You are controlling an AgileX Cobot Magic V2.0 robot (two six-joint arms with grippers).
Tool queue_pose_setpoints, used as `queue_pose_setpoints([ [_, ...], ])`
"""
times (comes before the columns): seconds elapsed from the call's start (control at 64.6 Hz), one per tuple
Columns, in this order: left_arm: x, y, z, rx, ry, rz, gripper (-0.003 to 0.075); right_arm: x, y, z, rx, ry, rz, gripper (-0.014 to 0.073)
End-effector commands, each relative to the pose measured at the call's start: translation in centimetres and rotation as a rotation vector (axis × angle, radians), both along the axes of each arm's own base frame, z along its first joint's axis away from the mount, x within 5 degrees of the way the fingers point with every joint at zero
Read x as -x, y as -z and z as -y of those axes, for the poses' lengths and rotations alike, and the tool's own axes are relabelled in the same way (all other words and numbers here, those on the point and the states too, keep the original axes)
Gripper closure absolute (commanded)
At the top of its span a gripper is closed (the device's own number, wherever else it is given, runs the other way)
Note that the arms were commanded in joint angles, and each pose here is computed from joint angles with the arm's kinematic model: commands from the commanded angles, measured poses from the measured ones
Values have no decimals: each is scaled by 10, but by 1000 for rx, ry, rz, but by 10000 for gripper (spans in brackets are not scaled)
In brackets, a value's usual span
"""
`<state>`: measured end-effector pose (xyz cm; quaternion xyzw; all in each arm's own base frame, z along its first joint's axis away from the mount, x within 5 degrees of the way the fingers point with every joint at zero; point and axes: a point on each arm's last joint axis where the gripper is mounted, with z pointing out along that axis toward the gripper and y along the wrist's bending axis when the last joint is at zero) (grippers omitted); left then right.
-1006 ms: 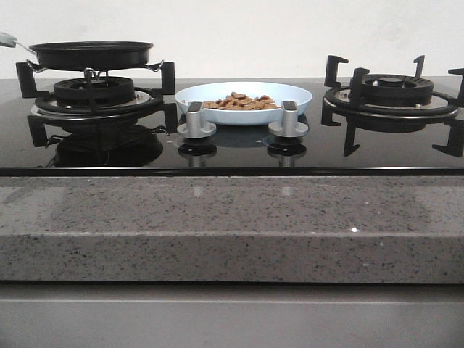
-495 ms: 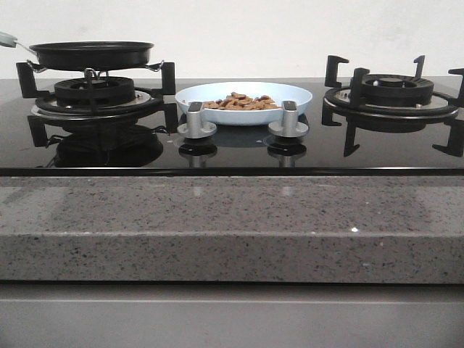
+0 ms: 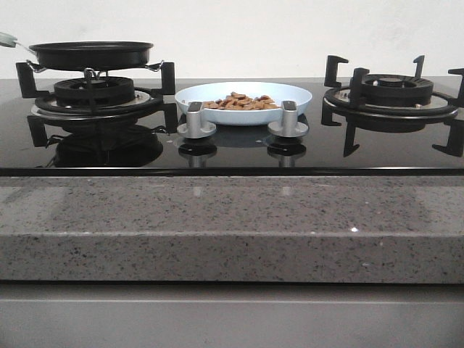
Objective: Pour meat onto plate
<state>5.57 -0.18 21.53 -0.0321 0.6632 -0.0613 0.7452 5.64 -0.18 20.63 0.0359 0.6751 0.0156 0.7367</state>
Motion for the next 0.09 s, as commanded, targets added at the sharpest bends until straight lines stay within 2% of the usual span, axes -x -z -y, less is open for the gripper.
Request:
queue_pose_setpoints([
  [0.0, 2, -6, -1, 9, -6, 88, 741, 3, -11, 1, 12, 12, 114, 664],
  [0.077, 2, -6, -1, 9, -6, 88, 741, 3, -11, 1, 12, 12, 114, 664],
])
